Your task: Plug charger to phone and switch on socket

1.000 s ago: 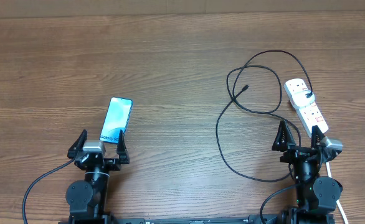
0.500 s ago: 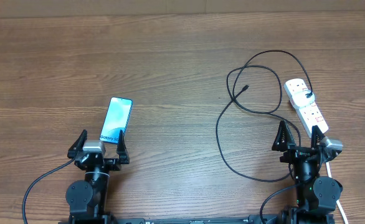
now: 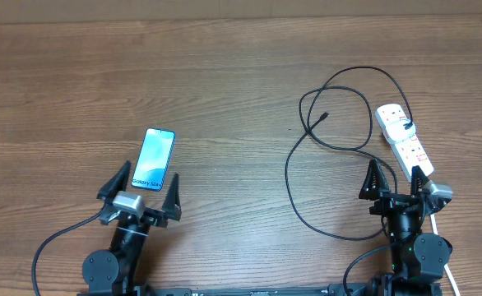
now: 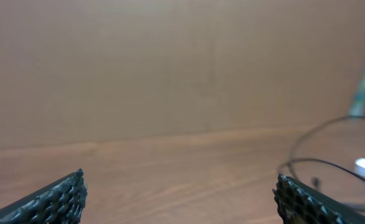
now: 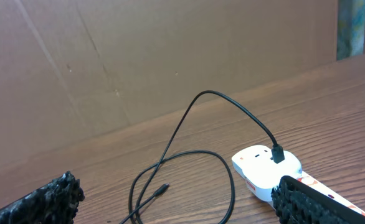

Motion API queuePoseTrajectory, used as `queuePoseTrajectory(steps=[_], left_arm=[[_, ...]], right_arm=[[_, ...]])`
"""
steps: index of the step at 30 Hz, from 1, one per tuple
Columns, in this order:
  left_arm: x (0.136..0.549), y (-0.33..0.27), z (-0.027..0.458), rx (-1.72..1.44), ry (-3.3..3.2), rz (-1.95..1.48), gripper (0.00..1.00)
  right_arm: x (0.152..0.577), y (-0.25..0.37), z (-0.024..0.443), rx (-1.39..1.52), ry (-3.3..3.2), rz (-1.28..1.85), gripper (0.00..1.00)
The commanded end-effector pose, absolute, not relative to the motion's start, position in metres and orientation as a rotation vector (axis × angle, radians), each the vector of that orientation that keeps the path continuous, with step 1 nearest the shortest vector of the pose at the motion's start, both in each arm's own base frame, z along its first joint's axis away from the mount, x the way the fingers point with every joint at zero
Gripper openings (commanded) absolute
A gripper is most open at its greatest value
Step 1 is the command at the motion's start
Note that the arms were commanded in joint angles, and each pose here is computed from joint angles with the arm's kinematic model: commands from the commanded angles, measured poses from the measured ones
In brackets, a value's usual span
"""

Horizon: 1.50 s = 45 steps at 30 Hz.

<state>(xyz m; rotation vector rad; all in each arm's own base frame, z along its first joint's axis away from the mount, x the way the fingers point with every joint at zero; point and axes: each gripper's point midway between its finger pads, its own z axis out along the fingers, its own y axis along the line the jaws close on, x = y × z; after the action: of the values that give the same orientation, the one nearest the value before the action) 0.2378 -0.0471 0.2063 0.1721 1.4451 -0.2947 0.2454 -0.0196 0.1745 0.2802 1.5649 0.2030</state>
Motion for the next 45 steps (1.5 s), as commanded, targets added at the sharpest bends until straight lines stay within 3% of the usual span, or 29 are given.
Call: queuePoseTrajectory(steps=[1, 12, 19, 29, 37, 45], left_arm=[[0.231, -0.064, 0.206, 0.216, 1.444, -0.419, 0.99], [0.212, -0.034, 0.305, 0.016, 1.172, -0.391, 1.0], [0.201, -0.033, 0.361, 0.053, 1.294, -0.299, 1.0], [0.237, -0.03, 0.42, -0.018, 1.674, -0.313, 1.0], [0.275, -0.028, 0.416, -0.017, 2.123, -0.285, 1.0], [0.293, -0.011, 0.369, 0.008, 2.493, -0.152, 1.0]], right_arm=[[0.245, -0.022, 0.172, 0.288, 1.562, 0.195, 1.0], [0.245, -0.022, 0.172, 0.289, 1.561, 0.195, 1.0], [0.245, -0.022, 0.172, 0.289, 1.561, 0.195, 1.0], [0.245, -0.022, 0.172, 0.288, 1.562, 0.195, 1.0], [0.245, -0.022, 0.172, 0.289, 1.561, 0.195, 1.0], [0.245, -0.022, 0.172, 0.289, 1.561, 0.195, 1.0]])
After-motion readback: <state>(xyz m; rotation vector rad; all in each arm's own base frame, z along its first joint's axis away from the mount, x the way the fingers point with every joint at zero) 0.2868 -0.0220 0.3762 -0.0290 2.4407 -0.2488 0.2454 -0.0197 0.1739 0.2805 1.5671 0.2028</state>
